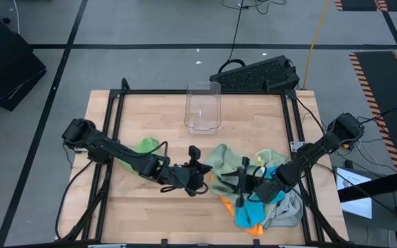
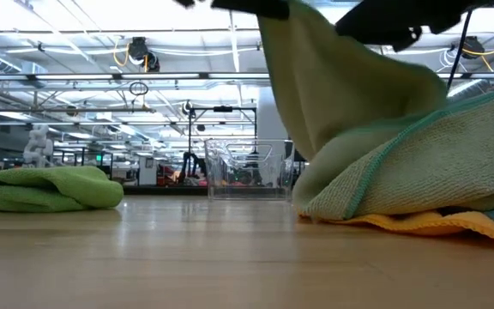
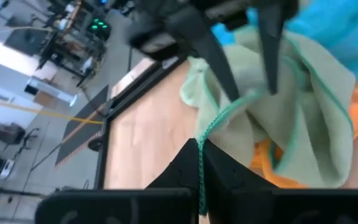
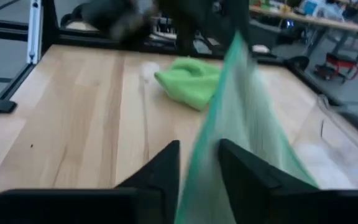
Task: Fold microfiber towels
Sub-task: Fold the left light green towel
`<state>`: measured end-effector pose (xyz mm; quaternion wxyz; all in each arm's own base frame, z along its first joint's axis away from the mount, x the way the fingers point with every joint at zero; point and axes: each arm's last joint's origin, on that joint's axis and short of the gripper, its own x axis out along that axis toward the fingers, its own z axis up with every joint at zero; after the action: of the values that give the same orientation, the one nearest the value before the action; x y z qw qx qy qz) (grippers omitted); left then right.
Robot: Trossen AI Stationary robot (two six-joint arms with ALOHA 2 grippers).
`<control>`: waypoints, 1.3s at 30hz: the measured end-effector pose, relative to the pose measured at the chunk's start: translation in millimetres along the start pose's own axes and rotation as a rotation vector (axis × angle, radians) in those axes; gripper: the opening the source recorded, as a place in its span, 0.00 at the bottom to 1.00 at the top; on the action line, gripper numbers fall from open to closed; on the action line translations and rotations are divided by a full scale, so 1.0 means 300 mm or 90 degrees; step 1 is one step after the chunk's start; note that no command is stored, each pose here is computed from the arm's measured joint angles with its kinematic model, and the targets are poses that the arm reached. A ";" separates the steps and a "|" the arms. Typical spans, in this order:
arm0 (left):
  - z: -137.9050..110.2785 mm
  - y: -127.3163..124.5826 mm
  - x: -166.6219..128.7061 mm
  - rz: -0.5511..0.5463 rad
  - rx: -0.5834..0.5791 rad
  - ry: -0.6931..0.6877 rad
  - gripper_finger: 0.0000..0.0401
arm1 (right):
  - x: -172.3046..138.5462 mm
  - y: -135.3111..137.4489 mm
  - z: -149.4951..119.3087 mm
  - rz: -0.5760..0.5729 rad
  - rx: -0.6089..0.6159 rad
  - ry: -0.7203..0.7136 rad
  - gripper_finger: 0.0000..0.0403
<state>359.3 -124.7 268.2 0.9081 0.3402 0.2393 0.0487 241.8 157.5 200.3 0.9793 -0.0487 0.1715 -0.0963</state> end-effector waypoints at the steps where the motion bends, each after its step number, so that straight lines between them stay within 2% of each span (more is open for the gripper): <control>1: 0.002 0.010 -0.014 0.011 -0.010 0.006 0.01 | -0.003 0.002 -0.005 0.001 0.014 0.007 0.33; 6: 0.003 0.043 -0.073 0.062 -0.058 0.040 0.02 | -0.019 0.011 -0.035 0.004 0.049 0.045 0.42; 13: -0.014 0.039 -0.119 0.109 -0.068 0.099 0.01 | -0.028 0.027 -0.061 0.121 0.094 0.133 0.40; 22: -0.023 0.028 -0.125 0.104 -0.058 0.116 0.01 | -0.071 0.056 -0.100 0.176 0.087 0.206 0.41; 29: -0.034 0.026 -0.127 0.104 -0.057 0.133 0.01 | -0.100 0.067 -0.131 0.170 0.073 0.247 0.42; 33: -0.033 0.020 -0.131 0.102 -0.065 0.133 0.02 | -0.101 0.063 -0.138 0.162 0.068 0.259 0.33; 36: -0.021 0.016 -0.161 0.094 -0.065 0.120 0.01 | -0.102 0.063 -0.135 0.172 0.055 0.262 0.20; 39: -0.014 0.007 -0.189 0.088 -0.063 0.116 0.01 | -0.115 0.062 -0.094 0.185 0.044 0.261 0.05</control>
<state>307.5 -134.8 289.6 0.8926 0.3050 0.2944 0.1535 203.6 181.0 182.8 0.9286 0.0302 0.3685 0.0317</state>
